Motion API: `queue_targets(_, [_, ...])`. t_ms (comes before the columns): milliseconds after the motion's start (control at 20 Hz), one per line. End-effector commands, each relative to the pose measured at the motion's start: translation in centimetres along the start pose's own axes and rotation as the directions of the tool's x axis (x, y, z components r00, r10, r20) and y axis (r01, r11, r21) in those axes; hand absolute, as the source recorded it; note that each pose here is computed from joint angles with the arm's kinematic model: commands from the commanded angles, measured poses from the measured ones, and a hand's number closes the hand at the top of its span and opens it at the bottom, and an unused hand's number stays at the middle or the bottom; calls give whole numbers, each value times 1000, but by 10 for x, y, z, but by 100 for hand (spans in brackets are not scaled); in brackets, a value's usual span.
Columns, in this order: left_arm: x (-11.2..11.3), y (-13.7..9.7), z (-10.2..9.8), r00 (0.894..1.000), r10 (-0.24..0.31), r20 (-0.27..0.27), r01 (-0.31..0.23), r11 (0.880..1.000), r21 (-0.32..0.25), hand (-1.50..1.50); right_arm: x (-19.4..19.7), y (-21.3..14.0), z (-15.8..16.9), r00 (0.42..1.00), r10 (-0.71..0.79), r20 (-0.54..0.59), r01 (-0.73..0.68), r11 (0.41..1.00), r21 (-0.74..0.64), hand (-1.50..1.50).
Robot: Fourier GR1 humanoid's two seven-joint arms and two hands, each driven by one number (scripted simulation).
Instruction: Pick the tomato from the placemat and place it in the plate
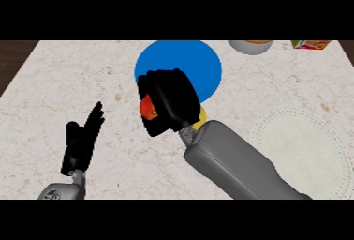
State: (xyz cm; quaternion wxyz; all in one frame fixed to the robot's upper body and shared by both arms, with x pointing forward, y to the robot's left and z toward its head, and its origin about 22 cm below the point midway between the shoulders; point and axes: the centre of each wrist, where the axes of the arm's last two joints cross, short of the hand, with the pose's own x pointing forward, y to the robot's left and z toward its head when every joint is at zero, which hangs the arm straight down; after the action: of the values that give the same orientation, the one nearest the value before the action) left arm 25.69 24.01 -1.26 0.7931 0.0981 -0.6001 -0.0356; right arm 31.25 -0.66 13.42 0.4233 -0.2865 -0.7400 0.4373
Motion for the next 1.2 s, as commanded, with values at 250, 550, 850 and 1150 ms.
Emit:
queue_targets(250, [7,22,3,1000,0,9,0,1000,28,0,4,-12,-41,981,-36,-189,9,990,-144,150])
queue_targets(550, [-4,15,8,1000,8,-14,-8,1000,30,0,-36,-7,-66,973,-3,-231,-26,992,-122,150])
queue_targets(850, [-13,9,11,1000,-2,10,2,1000,29,0,-61,5,-77,960,18,-281,-36,998,-57,150])
queue_targets(1150, [1,-1,8,1000,8,13,-8,1000,5,0,-99,19,-76,937,35,-347,12,991,132,150])
